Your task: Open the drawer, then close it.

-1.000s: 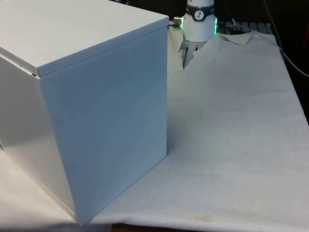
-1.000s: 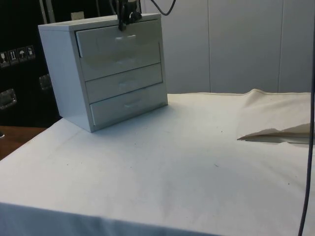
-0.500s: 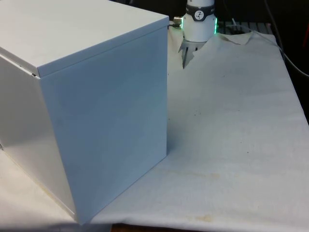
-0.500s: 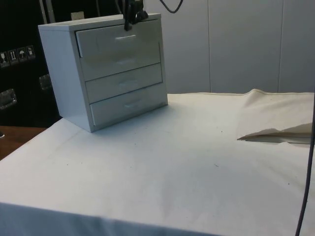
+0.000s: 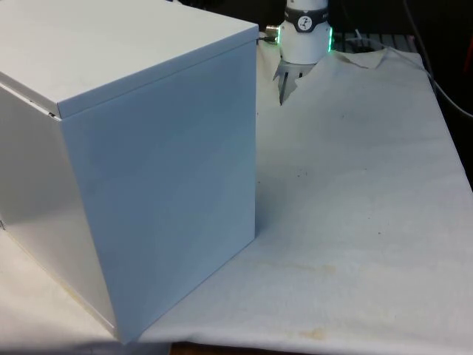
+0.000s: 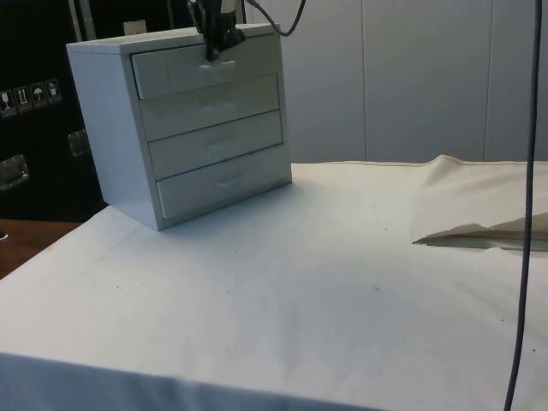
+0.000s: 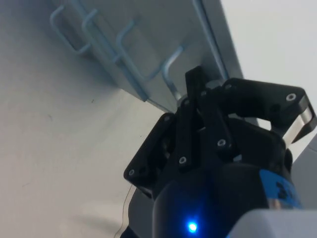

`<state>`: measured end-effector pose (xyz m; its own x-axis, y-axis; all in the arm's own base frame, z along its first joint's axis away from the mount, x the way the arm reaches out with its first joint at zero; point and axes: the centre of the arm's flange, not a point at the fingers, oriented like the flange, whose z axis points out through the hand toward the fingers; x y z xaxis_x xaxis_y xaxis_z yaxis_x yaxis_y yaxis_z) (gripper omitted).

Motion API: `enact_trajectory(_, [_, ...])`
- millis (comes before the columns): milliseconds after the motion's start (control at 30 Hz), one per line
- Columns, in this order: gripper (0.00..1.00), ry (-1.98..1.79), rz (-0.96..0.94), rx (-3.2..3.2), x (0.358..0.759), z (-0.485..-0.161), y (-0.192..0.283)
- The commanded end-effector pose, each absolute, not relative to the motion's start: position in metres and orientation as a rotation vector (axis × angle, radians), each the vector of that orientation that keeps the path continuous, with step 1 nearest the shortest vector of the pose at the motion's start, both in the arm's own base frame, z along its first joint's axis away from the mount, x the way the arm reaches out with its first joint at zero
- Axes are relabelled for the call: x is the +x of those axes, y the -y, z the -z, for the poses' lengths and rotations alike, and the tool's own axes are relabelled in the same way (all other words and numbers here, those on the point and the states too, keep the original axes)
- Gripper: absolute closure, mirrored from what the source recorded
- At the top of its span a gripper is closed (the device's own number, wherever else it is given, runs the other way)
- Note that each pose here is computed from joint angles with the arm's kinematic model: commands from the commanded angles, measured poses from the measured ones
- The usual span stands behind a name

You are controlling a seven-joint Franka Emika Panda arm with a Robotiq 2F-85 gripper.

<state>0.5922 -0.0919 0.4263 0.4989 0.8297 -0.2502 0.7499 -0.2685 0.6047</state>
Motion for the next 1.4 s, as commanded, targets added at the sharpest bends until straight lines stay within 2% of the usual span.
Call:
enact_trajectory(0, [1.0,-1.293,-0.154,2.057,0.592,-0.429,0.094])
enact_trajectory(933, [1.0,-1.289,-0.145,2.068,0.586,-0.434,0.094])
enact_trajectory(1367, [1.0,-1.328,-0.127,2.087,0.548,-0.444,0.079])
